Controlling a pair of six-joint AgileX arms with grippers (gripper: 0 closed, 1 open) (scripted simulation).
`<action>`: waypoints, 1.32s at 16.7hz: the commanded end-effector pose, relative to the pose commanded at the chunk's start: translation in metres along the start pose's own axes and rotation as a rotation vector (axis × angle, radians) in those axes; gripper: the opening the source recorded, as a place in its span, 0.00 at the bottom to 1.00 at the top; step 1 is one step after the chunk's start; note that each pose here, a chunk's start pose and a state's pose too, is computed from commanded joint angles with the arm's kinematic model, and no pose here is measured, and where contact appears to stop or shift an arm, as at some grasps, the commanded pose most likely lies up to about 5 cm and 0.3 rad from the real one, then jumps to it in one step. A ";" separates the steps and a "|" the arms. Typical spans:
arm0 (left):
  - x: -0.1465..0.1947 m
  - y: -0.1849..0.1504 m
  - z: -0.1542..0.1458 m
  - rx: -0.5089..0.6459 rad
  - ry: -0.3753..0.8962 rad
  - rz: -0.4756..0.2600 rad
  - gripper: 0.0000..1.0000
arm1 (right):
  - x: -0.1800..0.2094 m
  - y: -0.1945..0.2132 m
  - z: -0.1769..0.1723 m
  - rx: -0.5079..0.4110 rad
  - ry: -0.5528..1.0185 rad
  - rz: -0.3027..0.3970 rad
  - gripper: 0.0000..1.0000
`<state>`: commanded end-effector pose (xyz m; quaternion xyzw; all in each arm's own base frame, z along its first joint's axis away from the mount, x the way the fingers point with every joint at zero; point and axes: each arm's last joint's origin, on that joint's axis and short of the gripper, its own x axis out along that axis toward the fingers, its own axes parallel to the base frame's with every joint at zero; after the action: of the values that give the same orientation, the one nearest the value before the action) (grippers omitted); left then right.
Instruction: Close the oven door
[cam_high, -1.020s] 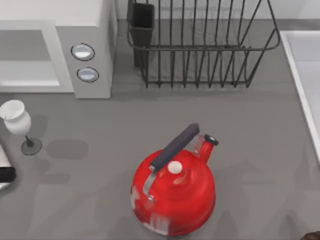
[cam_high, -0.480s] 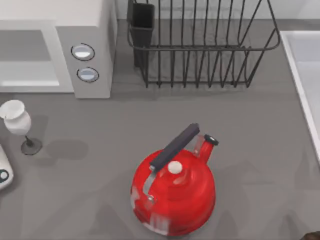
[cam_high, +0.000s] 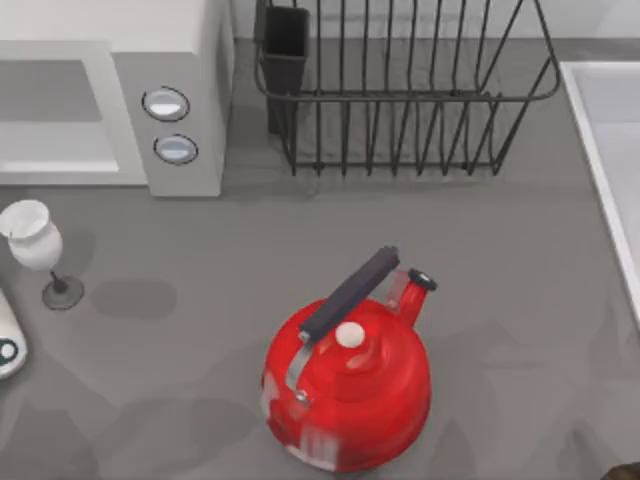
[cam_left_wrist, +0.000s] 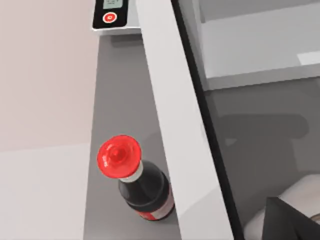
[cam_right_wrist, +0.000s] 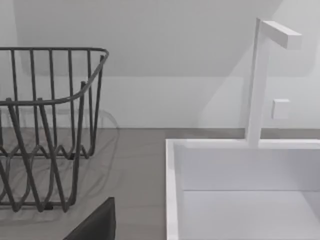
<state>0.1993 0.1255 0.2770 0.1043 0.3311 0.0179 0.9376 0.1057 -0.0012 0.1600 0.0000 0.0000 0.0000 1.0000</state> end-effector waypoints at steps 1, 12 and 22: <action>0.006 0.019 -0.001 -0.013 0.030 -0.017 0.00 | 0.000 0.000 0.000 0.000 0.000 0.000 1.00; 0.031 0.148 -0.058 -0.166 0.104 -0.128 0.00 | 0.000 0.000 0.000 0.000 0.000 0.000 1.00; 0.061 0.142 -0.091 -0.163 0.104 -0.127 0.00 | 0.000 0.000 0.000 0.000 0.000 0.000 1.00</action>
<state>0.1955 0.2877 0.1998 0.0055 0.3826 -0.0092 0.9239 0.1057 -0.0012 0.1600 0.0000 0.0000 0.0000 1.0000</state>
